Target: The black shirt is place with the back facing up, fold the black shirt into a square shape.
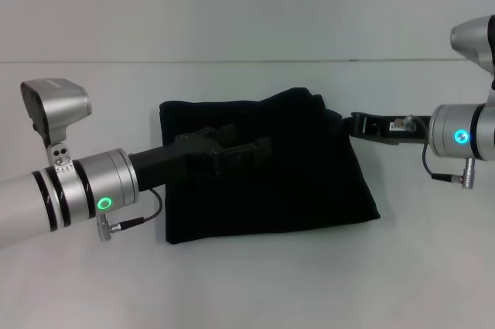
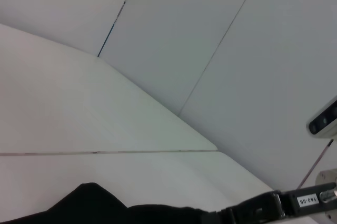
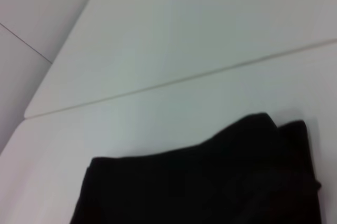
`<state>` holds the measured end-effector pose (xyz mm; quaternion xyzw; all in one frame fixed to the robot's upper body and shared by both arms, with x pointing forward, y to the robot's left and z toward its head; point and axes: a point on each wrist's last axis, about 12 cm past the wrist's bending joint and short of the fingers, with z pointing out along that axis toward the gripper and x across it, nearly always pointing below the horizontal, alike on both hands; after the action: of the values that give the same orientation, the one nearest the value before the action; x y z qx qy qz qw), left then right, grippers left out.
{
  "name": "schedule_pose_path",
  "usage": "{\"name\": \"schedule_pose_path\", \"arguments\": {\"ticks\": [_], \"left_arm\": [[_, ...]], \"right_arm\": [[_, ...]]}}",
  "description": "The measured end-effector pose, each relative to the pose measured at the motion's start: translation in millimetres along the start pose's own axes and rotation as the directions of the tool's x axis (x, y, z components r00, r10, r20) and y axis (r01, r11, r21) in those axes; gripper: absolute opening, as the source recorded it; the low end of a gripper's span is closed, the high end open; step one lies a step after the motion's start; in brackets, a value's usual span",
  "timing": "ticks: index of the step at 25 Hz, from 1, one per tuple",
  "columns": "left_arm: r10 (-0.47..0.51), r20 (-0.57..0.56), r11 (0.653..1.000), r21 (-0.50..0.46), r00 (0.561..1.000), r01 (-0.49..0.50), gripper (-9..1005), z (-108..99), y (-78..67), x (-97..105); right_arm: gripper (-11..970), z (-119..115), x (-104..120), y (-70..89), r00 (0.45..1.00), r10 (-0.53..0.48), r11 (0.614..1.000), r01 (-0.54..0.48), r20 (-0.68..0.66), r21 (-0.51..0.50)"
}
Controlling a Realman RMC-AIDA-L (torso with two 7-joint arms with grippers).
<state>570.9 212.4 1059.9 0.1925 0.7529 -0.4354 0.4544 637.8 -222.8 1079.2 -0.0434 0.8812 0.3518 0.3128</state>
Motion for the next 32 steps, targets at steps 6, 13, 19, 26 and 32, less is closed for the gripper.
{"name": "schedule_pose_path", "arguments": {"ticks": [6, 13, 19, 26, 32], "left_arm": [[-0.008, 0.004, 1.0, -0.003, 1.0, 0.008, 937, -0.5, 0.5, -0.3], [-0.015, 0.013, 1.0, -0.003, 1.0, 0.015, 937, -0.6, 0.4, -0.9], [-0.023, 0.015, 1.0, -0.006, 1.0, 0.023, 937, -1.3, 0.5, 0.9], [-0.042, 0.016, 0.999, -0.01, 0.999, 0.043, 937, -2.7, 0.2, 4.3], [-0.045, 0.016, 0.999, -0.01, 0.999, 0.045, 937, -2.6, 0.1, 4.4]], "right_arm": [[31, -2.4, -19.4, 6.7, 0.998, -0.05, 0.999, 0.05, 0.038, -0.005], [31, -2.8, -41.4, 17.9, 0.992, -0.121, 0.993, 0.121, 0.046, -0.007], [30, 6.0, -40.5, 22.3, 0.977, -0.213, 0.976, 0.213, 0.006, 0.035], [30, 12.8, -34.2, 21.1, 0.965, -0.264, 0.962, 0.263, -0.004, 0.079], [30, 9.8, -38.7, 22.7, 0.96, -0.281, 0.958, 0.28, 0.002, 0.067]]}}
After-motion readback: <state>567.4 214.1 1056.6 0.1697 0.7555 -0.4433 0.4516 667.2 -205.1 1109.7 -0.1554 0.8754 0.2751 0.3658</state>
